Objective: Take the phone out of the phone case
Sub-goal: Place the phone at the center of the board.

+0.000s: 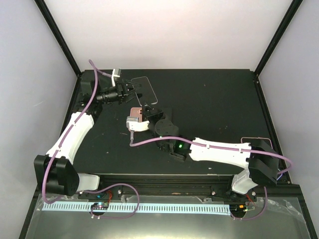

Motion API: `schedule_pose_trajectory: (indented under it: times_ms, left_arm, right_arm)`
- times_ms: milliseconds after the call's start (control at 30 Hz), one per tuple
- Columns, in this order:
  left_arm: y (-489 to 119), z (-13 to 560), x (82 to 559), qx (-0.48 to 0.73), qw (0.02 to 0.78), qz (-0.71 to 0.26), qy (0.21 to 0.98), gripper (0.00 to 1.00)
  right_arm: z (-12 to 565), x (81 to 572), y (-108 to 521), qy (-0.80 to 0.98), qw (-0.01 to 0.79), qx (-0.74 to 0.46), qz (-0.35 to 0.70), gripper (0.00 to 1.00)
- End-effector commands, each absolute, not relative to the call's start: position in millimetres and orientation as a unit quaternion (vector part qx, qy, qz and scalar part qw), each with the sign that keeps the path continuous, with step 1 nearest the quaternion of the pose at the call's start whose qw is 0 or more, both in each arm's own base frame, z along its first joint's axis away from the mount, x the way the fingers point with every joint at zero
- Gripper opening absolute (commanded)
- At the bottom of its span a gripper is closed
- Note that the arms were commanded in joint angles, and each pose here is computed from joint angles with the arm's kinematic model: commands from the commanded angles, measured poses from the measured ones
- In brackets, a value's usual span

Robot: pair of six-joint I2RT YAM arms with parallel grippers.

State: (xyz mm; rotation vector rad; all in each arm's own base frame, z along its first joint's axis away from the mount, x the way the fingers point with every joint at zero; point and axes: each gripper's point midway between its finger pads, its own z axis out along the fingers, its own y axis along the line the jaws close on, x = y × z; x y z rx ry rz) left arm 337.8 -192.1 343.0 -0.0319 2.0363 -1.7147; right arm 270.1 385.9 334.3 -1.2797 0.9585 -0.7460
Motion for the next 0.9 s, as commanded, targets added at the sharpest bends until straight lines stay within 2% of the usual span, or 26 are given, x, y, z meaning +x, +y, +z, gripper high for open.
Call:
schedule_pose_trajectory:
  times_ms: [0,233,400,433,500,700,767,867]
  left_arm:
    - [-194,338,338,-0.016,0.232,-0.629,0.742,0.56]
    - [-194,333,337,-0.022,0.231,-0.628,0.742,0.22]
    - [-194,333,337,-0.022,0.235,-0.627,0.743,0.05]
    - [-194,333,337,-0.021,0.236,-0.626,0.743,0.02]
    - [-193,334,337,-0.019,0.241,-0.624,0.743,0.02]
    - [-191,339,339,-0.002,0.263,-0.613,0.745,0.02]
    - [-190,339,340,0.006,0.271,-0.607,0.747,0.02]
    - [-188,337,342,0.015,0.281,-0.597,0.752,0.02]
  right_arm:
    - [372,266,382,0.412,0.682,-0.506,-0.330,0.01]
    - [364,264,385,0.401,0.677,-0.513,-0.344,0.01]
    - [359,264,383,0.397,0.667,-0.523,-0.352,0.12]
    - [357,264,382,0.397,0.665,-0.526,-0.352,0.17]
    - [354,263,380,0.401,0.660,-0.532,-0.348,0.35]
    - [340,259,377,0.415,0.643,-0.559,-0.319,0.67]
    - [332,257,376,0.419,0.637,-0.568,-0.309,0.76]
    - [325,256,373,0.439,0.628,-0.575,-0.285,0.84]
